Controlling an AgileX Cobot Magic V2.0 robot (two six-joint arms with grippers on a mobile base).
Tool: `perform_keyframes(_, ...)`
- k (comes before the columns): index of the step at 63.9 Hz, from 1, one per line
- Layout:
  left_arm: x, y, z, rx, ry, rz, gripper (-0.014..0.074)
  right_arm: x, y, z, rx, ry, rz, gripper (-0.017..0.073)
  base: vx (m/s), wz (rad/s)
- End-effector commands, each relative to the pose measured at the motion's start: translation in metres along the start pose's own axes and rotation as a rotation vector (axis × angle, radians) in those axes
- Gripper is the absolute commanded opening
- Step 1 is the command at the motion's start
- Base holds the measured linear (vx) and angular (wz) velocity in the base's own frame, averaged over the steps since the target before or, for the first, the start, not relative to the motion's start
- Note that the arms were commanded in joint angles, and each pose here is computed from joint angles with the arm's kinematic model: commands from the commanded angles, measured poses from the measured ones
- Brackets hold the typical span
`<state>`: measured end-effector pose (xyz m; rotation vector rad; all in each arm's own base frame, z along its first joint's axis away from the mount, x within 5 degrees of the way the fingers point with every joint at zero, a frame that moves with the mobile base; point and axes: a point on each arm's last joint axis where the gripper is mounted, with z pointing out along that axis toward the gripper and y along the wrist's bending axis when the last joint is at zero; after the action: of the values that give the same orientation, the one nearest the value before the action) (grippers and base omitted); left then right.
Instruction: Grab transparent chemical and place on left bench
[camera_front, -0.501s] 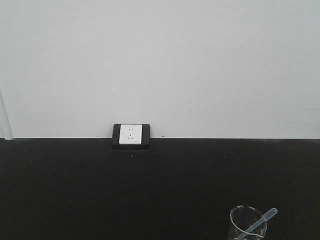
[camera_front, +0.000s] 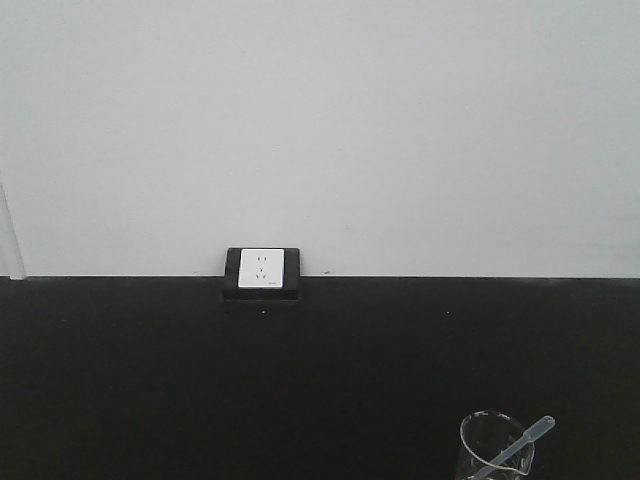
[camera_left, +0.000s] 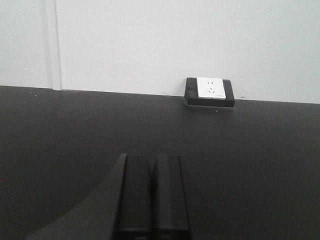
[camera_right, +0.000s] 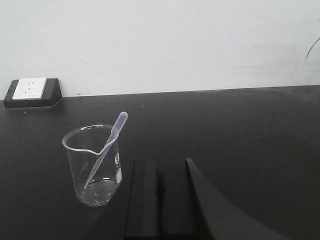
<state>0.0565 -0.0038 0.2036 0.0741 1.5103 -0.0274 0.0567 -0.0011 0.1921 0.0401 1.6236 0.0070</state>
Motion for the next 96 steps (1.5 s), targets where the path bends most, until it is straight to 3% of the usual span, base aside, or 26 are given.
perform_keyframes(1,-0.003,0.000,-0.001,-0.002,-0.081,-0.009,-0.0003,-0.006,0.000,-0.001,0.001,-0.086,-0.002,-0.0008,0.00,0.00)
perform_keyframes(46,-0.003,0.000,-0.001,-0.002,-0.081,-0.009,-0.0003,-0.012,0.000,-0.001,-0.001,-0.147,-0.004,-0.0008,0.00,0.00)
perform_keyframes(57,-0.003,0.000,-0.001,-0.002,-0.081,-0.009,-0.0003,-0.028,0.001,-0.005,-0.004,-0.233,0.013,-0.0008,0.00,0.00)
perform_keyframes(64,-0.003,0.000,-0.001,-0.002,-0.081,-0.009,-0.0003,-0.054,0.001,-0.010,-0.004,-0.264,-0.007,-0.0008,0.00,0.00)
perform_keyframes(81,-0.003,0.000,-0.001,-0.002,-0.081,-0.009,-0.0003,-0.119,0.003,0.006,-0.002,-0.199,-0.003,-0.0006,0.00,0.00)
perform_keyframes(89,-0.003,0.000,-0.001,-0.002,-0.081,-0.009,-0.0003,-0.124,0.003,0.032,0.000,-0.118,-0.002,-0.0003,0.00,0.00)
perform_keyframes(96,-0.003,0.000,-0.001,-0.002,-0.081,-0.009,-0.0003,-0.115,0.003,0.060,0.004,-0.031,0.039,0.0001,0.00,0.00)
